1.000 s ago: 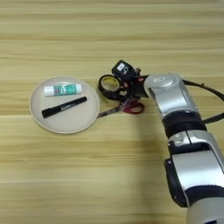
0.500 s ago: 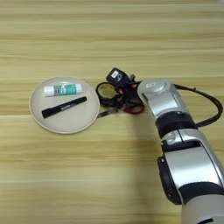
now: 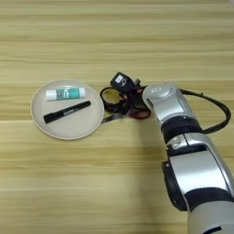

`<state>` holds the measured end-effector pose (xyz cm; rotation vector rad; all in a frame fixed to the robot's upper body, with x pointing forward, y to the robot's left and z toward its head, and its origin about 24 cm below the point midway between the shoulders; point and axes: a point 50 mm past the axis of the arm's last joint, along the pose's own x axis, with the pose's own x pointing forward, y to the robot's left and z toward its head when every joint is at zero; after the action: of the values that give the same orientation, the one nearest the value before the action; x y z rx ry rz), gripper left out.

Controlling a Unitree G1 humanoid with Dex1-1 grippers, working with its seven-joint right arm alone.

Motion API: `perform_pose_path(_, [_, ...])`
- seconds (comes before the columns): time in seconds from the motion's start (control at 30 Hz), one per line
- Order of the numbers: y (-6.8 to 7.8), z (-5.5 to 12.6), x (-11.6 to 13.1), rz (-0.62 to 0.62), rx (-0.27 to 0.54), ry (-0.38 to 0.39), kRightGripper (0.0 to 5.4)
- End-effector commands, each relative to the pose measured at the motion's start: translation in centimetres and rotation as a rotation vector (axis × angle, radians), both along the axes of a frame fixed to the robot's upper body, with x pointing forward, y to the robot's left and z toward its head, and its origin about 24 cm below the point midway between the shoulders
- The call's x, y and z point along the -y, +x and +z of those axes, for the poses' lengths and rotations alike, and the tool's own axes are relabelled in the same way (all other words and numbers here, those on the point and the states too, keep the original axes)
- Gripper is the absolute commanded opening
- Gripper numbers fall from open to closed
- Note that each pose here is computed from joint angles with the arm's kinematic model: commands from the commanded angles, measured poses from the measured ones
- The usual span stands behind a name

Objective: Move the objects on the table

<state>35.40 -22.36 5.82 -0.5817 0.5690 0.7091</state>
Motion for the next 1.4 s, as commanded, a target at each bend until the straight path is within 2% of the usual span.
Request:
perform_pose_path(0.03, [2.1,4.5,-0.4,0.012,0.165,-0.018,4.05])
perform_pose_path(0.23, [2.1,4.5,-0.3,0.012,0.166,-0.020,4.05])
perform_pose_path(0.57, [2.2,4.7,-0.3,0.010,0.174,-0.024,5.36])
perform_pose_path(0.97, [2.1,5.5,-0.7,0.040,0.211,-0.003,5.36])
perform_pose_path(1.4, [1.0,6.0,-2.3,0.117,0.245,0.024,5.36])
